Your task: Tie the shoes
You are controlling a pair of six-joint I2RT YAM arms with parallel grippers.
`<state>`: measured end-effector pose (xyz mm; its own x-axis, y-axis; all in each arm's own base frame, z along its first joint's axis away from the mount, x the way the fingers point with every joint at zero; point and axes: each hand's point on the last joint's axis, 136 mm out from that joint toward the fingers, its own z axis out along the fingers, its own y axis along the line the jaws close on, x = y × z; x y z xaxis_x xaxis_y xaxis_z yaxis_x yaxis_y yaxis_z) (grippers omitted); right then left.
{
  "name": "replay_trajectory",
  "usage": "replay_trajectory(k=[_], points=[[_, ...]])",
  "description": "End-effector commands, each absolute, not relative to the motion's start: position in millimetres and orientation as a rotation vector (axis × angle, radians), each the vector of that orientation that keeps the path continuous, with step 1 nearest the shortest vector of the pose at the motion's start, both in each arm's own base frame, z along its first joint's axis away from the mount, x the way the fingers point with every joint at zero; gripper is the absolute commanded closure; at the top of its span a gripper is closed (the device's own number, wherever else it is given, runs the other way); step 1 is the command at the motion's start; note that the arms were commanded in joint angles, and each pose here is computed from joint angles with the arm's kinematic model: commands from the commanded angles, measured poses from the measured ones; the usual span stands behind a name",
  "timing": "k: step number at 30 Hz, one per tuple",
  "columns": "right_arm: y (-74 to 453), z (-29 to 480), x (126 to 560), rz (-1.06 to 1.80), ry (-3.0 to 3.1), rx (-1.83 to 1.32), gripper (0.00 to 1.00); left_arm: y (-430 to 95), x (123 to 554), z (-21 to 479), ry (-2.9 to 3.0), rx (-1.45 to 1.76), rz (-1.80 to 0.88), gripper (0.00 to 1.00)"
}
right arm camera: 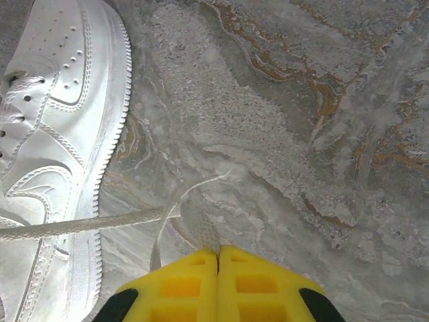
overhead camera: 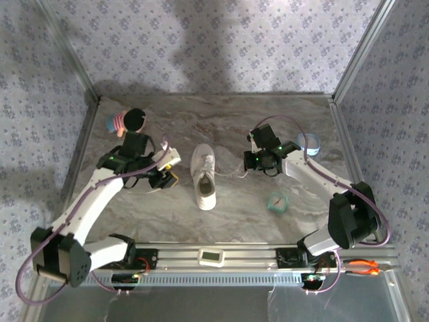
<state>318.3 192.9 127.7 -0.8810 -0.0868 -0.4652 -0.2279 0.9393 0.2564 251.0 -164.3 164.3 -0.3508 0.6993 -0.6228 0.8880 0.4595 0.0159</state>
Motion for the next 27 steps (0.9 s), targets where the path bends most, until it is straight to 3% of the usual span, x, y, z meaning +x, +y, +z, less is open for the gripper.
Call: replay_trajectory(k=[1,7,12,27], points=[[200,136,321,0.44,2.622,-0.245,1.0,-179,256,149,2.051,1.506,-0.412,0.45],[199,134,321,0.426,2.625,-0.248,1.0,-203,277,119,2.035,1.576,-0.399,0.46],[199,135,322,0.428,2.624,-0.251,1.0,-220,293,116,1.979,1.605,-0.457,0.67],[201,144,329,0.398,2.607,-0.268,1.0,-248,307,106,1.903,1.689,-0.572,0.63]])
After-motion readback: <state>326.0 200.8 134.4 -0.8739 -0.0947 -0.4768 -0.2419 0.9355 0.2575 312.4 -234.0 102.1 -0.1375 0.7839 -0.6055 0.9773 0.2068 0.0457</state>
